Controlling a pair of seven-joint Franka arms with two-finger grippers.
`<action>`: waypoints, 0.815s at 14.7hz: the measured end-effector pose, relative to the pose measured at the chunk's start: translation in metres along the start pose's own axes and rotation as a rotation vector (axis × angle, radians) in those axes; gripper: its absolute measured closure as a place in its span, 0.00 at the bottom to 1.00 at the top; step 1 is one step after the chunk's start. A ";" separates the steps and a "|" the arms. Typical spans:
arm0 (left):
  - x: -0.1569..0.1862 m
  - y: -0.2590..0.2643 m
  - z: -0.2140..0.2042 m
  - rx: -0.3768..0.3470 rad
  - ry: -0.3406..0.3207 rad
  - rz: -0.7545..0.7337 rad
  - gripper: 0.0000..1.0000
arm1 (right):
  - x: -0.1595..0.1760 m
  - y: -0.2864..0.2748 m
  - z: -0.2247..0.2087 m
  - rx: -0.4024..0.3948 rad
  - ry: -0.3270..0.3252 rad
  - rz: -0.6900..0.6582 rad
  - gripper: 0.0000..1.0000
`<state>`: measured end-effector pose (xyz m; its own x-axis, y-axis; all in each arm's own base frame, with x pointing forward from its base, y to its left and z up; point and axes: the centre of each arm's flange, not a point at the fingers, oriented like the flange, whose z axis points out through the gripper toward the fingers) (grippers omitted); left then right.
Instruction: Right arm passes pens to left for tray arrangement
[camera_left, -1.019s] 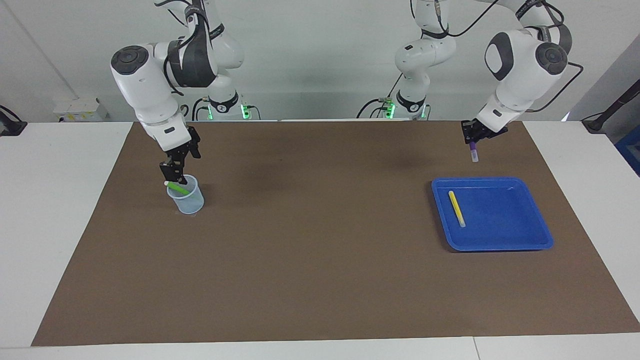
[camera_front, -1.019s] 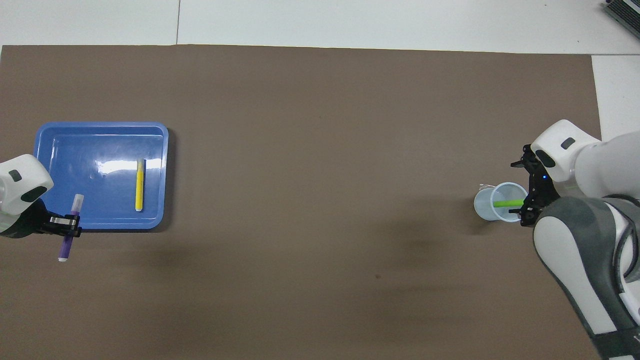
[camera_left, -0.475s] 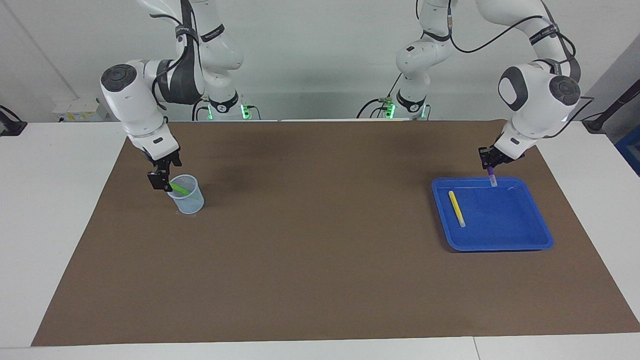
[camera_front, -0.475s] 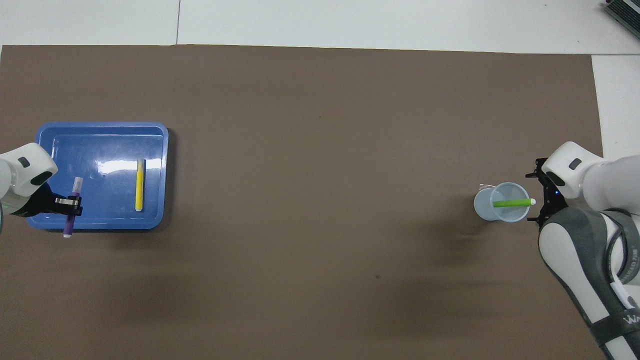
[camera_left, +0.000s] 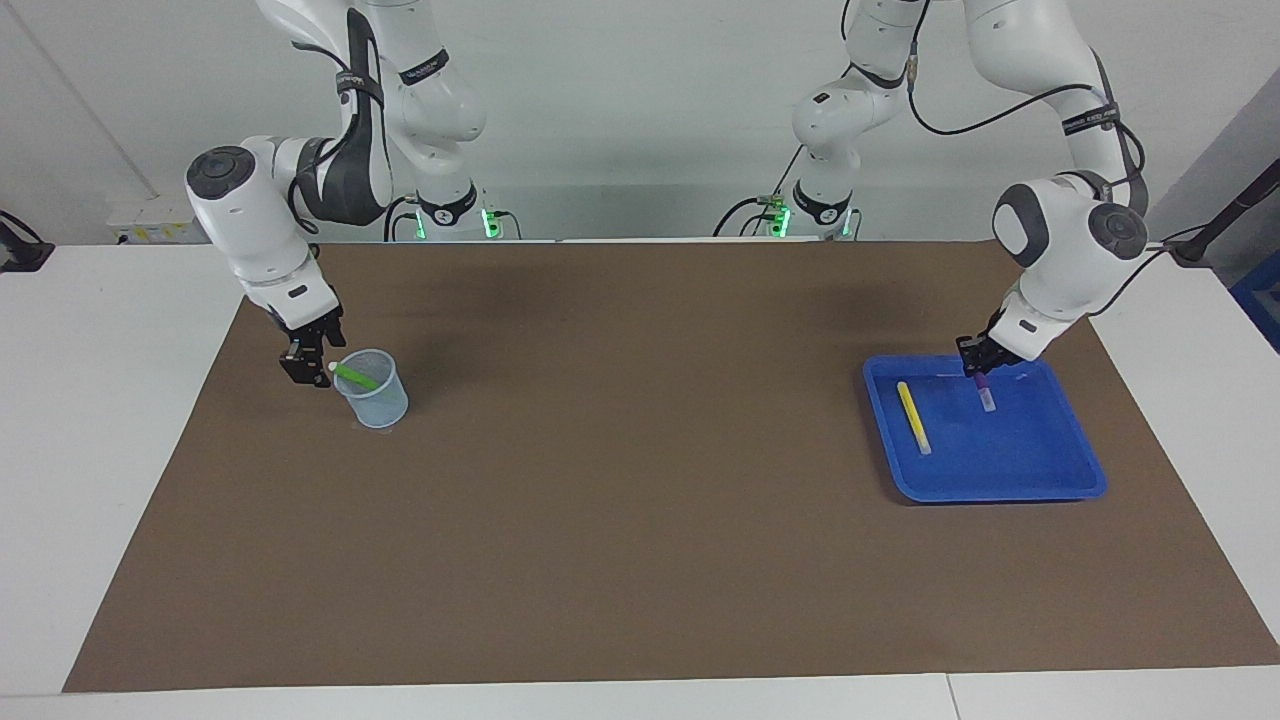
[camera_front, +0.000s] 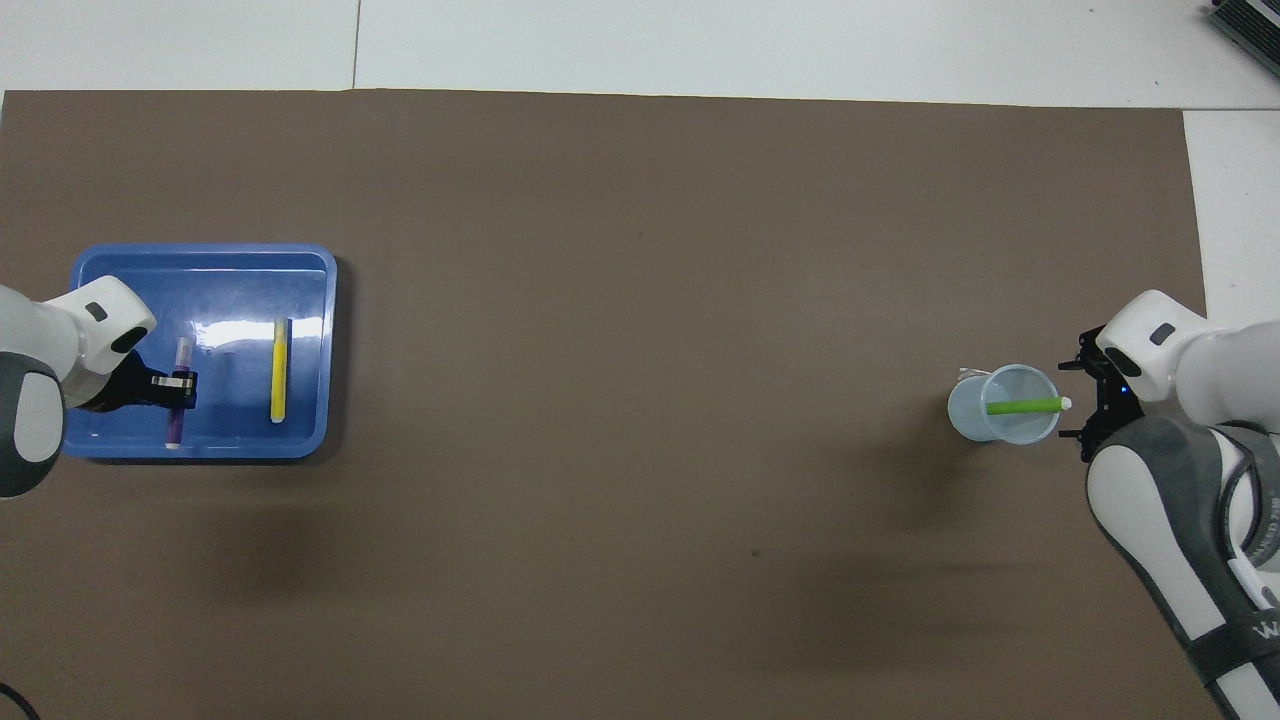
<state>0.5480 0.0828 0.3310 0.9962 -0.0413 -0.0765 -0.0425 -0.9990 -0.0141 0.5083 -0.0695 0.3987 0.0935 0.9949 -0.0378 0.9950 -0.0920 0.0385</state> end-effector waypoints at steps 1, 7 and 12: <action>0.003 0.001 0.007 -0.004 0.007 -0.016 0.81 | 0.001 -0.001 0.002 0.004 0.000 0.013 0.30; 0.015 0.009 0.031 0.009 0.036 -0.054 0.81 | 0.004 -0.004 0.009 0.000 0.000 0.042 0.40; 0.019 0.010 0.030 0.026 0.057 -0.056 0.81 | 0.004 -0.006 0.012 0.006 0.000 0.055 0.50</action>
<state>0.5637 0.0722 0.2992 0.9998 0.0133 -0.0177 0.0126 -0.9990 -0.0431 0.5033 -0.0655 0.3867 0.1484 0.9883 -0.0355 0.9885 -0.1472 0.0345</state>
